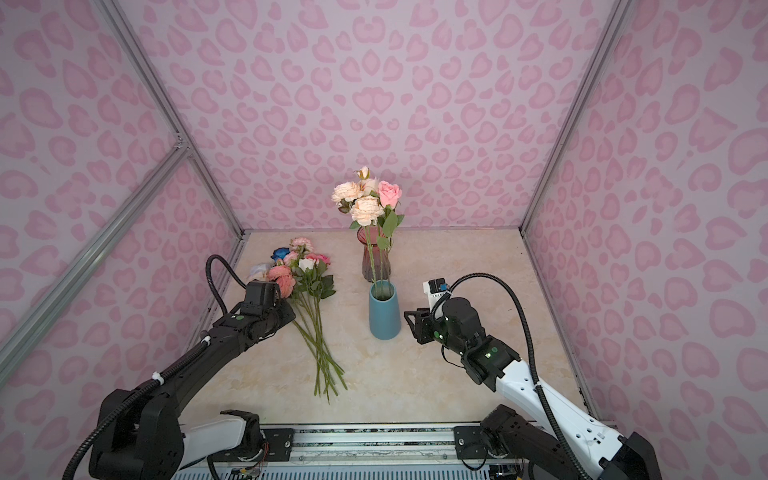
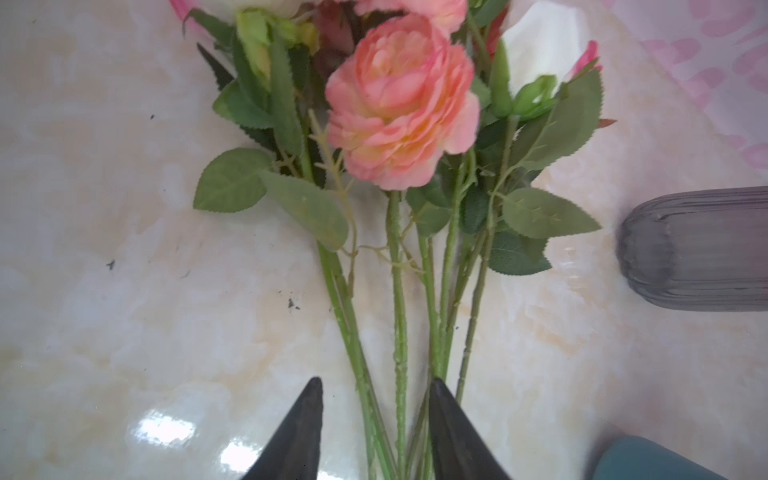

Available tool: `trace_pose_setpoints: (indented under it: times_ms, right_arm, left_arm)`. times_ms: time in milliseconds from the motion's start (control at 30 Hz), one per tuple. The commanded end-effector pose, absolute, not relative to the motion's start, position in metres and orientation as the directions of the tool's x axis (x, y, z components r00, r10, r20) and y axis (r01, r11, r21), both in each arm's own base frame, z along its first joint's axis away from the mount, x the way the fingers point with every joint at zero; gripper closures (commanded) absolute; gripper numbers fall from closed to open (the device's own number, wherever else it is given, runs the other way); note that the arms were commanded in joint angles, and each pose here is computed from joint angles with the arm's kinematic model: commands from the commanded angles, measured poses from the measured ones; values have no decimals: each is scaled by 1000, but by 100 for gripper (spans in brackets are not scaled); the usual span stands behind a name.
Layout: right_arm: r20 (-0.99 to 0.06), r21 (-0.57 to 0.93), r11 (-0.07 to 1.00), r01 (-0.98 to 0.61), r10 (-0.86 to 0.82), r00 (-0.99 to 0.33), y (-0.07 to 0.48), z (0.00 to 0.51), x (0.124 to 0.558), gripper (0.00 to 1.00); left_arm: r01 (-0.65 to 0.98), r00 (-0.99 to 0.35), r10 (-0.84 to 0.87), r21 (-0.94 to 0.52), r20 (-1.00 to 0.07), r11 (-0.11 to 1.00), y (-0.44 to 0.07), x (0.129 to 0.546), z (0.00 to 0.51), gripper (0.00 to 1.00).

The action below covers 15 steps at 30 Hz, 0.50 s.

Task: Arrange the flowers into the vase
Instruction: 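Lower the left gripper into the rose pile and grasp a stem, then lift the white rose stem high with the left gripper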

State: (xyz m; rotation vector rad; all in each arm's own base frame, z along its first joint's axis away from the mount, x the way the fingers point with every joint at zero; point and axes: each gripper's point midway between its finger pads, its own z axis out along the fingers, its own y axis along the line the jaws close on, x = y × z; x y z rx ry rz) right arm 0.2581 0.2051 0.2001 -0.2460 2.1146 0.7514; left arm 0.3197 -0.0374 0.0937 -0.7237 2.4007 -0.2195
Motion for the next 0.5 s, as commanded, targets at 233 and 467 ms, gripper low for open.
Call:
trace_pose_setpoints:
  times_ms: [233, 467]
  right_arm:
    - [-784, 431, 788, -440, 86, -614, 210, 198, 259, 56]
    - [-788, 419, 797, -434, 83, -610, 206, 195, 258, 56]
  left_arm:
    - [-497, -678, -558, -260, -479, 828, -34, 336, 59, 71]
    - [-477, -686, -549, -276, -477, 835, -40, 347, 52, 76]
